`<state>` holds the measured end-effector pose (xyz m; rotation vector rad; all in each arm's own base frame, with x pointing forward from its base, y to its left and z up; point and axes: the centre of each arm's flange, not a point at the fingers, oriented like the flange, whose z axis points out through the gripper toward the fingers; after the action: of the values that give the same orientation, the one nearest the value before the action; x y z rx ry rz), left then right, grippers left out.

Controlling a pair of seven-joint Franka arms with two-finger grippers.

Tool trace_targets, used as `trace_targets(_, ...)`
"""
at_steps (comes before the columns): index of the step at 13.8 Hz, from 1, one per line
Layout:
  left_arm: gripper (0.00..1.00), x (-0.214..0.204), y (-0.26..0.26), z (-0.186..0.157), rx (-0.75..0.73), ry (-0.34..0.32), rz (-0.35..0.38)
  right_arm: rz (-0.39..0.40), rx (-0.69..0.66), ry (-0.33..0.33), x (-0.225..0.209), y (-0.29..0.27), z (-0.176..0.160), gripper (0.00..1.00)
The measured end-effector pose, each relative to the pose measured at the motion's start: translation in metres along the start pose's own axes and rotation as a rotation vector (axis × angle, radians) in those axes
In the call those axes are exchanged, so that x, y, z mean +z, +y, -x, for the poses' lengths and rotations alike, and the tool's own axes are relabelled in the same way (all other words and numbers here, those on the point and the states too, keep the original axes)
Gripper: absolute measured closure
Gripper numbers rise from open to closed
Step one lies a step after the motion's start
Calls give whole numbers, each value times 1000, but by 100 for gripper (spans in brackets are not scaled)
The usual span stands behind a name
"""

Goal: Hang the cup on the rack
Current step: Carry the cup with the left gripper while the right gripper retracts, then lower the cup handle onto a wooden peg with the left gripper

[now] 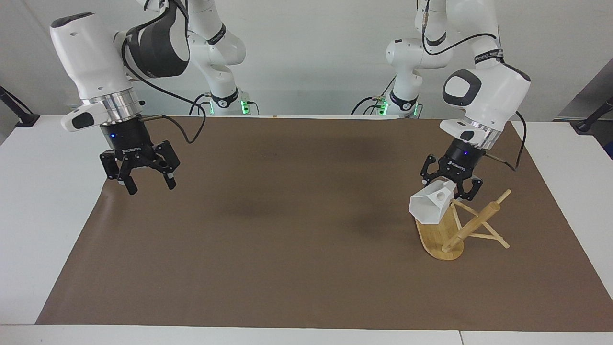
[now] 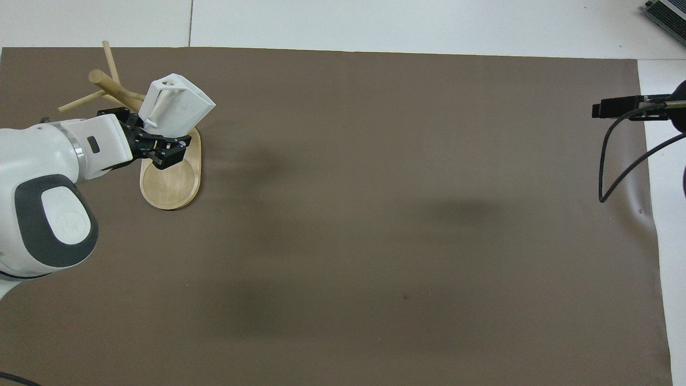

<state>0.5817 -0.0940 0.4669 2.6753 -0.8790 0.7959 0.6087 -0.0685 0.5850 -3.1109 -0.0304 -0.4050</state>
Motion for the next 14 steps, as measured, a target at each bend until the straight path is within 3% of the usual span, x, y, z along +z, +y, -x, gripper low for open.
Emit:
trace_targets(2, 30, 0, 0, 0, -9, -1, 1, 57, -30, -51, -2, 1, 7, 0)
trace_targets(7, 30, 1, -2, 2, -94, -4, -1, 44, -25, -200, -7, -5, 25, 0)
trace_targets(14, 30, 4, -11, 10, -306, -13, -8, 38, -17, -249, -21, -11, 34, 0)
